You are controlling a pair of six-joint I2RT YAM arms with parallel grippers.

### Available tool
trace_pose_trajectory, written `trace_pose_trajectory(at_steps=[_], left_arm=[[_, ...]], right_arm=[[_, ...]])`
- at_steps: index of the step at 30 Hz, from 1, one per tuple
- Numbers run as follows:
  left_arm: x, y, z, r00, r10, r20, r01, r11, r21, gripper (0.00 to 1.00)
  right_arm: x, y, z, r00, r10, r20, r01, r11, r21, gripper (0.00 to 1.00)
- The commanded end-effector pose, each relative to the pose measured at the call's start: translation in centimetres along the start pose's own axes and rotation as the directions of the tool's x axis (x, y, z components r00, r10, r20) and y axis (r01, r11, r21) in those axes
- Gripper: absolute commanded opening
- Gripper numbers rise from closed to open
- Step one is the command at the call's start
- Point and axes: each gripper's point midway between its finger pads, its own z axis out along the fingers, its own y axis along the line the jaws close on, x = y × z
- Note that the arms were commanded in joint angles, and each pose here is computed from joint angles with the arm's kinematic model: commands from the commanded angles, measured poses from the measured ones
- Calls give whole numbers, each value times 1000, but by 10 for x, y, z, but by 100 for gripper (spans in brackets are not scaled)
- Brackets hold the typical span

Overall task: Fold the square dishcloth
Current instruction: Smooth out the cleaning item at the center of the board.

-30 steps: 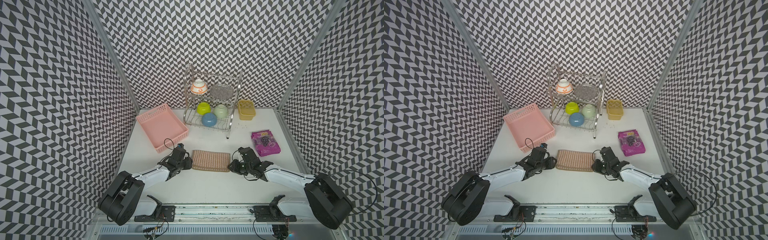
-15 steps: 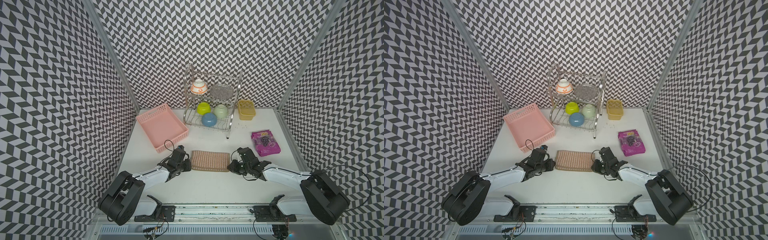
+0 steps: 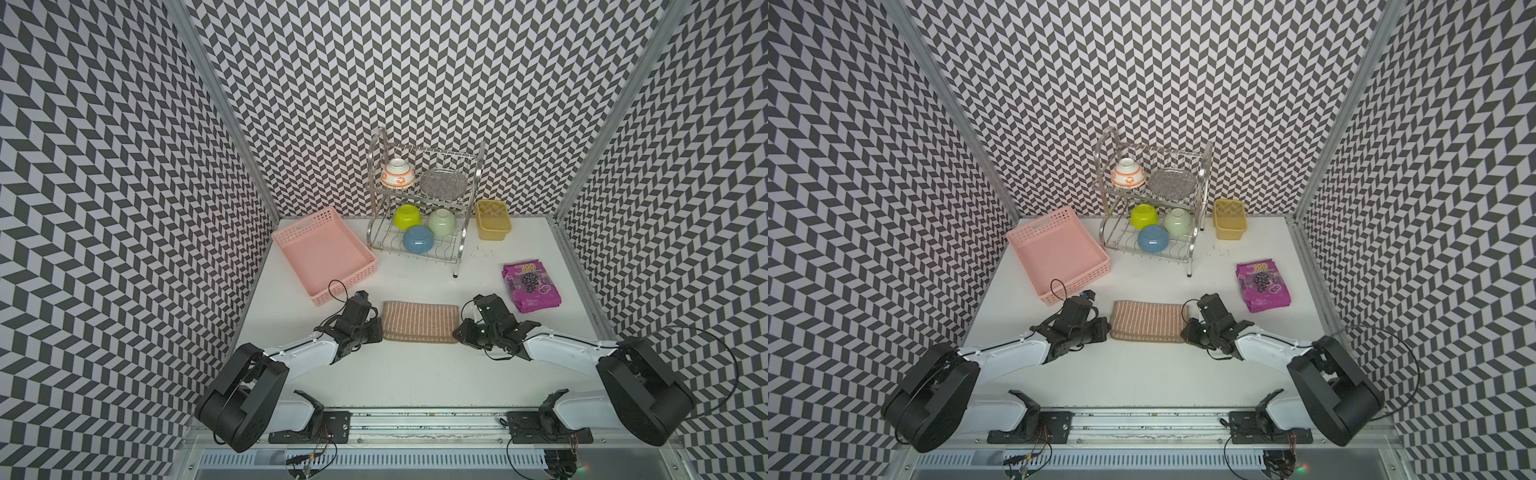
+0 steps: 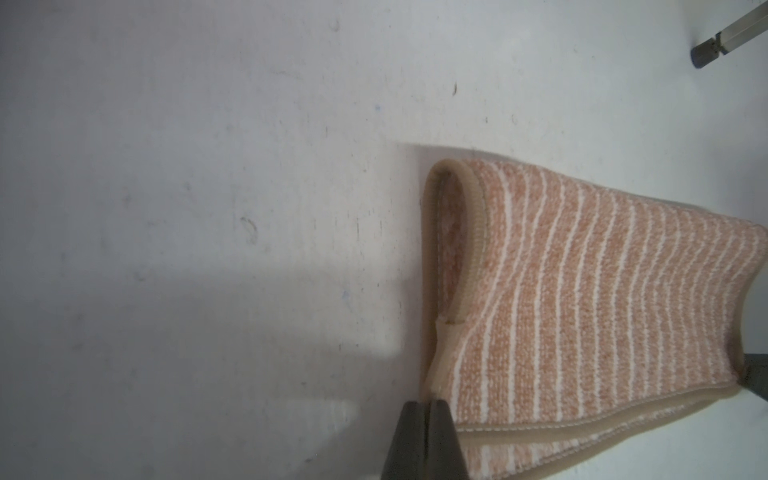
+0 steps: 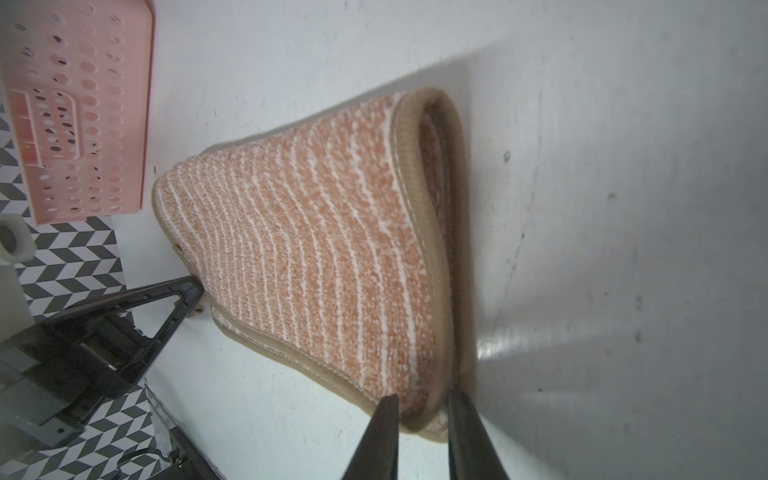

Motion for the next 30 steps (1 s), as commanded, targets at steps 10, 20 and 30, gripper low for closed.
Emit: trace_pose_trajectory(at_steps=[10,20,30], left_arm=[[-9,-11,-3,1000,5,15,-5,999,45,0],[-19,-28,-8,999,-14,37,10,994,108,0],[-20,-29,-16,999,-24,34,21,994,104,0]], right_arm=[[-27,10,-4,995,-55,86,51,998,42,9],[-48,12,-12,988,-87,126,76,993,87,0],[-48,6,-16,986,-104,127,88,988,124,19]])
